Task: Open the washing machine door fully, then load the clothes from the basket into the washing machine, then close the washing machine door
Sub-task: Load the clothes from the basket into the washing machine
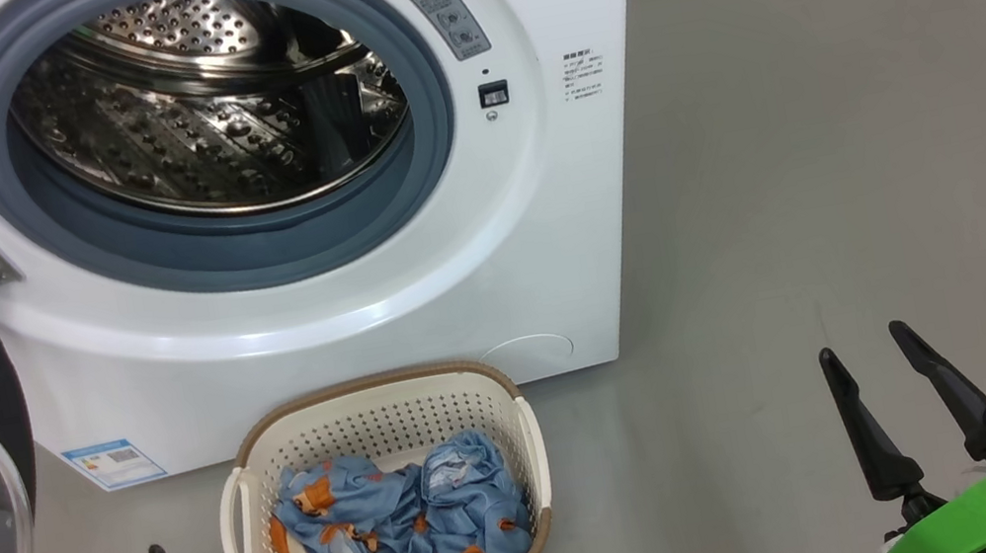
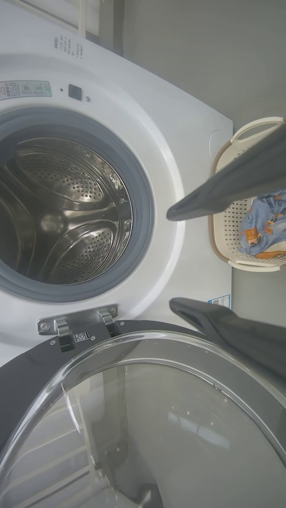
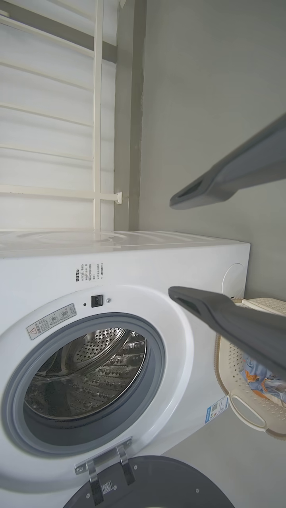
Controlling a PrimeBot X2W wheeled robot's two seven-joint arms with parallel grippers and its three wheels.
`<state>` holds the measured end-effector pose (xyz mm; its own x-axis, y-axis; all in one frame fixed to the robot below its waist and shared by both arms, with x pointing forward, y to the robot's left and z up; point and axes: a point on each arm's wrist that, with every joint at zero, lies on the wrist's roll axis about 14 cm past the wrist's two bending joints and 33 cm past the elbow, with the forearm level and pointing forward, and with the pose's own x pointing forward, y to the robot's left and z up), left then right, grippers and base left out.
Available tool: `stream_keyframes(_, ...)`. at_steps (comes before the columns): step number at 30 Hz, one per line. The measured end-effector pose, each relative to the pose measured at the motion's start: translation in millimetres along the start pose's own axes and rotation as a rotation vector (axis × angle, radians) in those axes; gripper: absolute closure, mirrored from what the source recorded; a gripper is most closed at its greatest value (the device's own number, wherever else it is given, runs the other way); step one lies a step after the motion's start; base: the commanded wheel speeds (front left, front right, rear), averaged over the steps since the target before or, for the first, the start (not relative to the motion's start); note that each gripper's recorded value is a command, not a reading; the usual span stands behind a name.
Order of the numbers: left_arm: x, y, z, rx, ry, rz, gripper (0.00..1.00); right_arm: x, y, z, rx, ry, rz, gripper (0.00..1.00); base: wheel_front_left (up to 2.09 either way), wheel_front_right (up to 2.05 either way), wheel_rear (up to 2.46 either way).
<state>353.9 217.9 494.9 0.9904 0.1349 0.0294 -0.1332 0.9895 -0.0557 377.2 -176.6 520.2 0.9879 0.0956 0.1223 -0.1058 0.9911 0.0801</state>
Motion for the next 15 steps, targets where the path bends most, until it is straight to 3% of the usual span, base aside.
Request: stream_keyframes(15,0.8,-4.9,-6.7,-0.008,0.017,-0.013,0.0,3.2,-0.3,-5.0,0.002,0.013,0.0,0.0,0.0,0.0,0.0)
